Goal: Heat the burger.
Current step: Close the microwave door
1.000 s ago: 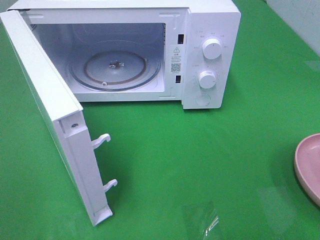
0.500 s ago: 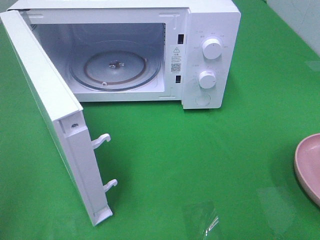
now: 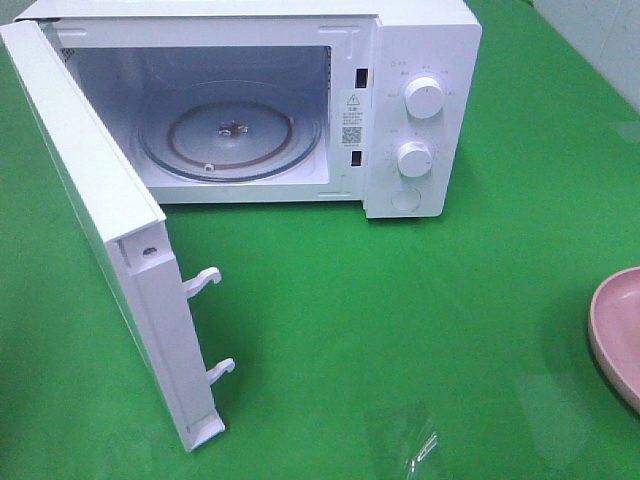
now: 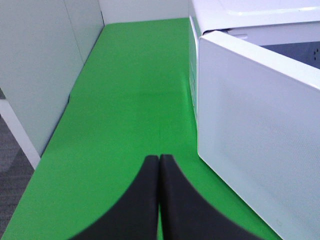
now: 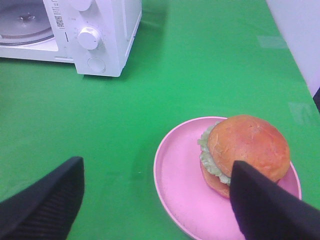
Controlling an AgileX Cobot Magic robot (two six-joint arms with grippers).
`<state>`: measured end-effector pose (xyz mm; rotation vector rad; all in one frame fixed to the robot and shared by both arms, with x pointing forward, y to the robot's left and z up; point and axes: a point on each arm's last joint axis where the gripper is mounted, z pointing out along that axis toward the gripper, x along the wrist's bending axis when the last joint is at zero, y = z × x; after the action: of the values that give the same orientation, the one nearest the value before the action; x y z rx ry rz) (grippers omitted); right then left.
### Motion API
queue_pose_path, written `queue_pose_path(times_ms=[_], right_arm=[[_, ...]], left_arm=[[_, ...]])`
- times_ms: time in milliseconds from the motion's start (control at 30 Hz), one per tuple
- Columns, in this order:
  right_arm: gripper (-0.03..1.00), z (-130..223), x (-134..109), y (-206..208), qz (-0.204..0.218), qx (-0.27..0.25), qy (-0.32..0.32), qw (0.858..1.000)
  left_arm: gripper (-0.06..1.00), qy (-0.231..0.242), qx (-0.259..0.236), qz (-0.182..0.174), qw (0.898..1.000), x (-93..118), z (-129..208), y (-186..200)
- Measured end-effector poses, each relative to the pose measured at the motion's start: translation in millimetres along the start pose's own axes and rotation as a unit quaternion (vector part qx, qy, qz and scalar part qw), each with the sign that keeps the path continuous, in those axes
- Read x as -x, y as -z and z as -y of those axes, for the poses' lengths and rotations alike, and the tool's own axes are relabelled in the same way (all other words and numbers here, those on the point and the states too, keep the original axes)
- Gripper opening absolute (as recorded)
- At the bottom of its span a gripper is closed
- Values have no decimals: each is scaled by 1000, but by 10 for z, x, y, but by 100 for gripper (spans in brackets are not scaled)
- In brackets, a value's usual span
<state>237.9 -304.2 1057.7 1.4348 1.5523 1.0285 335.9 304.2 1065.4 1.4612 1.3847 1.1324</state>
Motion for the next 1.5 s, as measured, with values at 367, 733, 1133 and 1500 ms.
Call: queue_pose_path(times_ms=[367, 733, 1133, 1500], right_arm=[[76, 0, 0, 0, 0, 0, 0, 1000], [76, -1, 0, 0, 0, 0, 0, 1000], [76, -1, 0, 0, 0, 0, 0, 1000], [76, -1, 0, 0, 0, 0, 0, 1000]], left_arm=[[0, -2, 50, -30, 998, -25, 375, -349], [0, 12, 48, -28, 998, -29, 438, -649], [0, -10, 51, 70, 996, 148, 523, -959], [0, -24, 27, 178, 983, 477, 605, -1285]])
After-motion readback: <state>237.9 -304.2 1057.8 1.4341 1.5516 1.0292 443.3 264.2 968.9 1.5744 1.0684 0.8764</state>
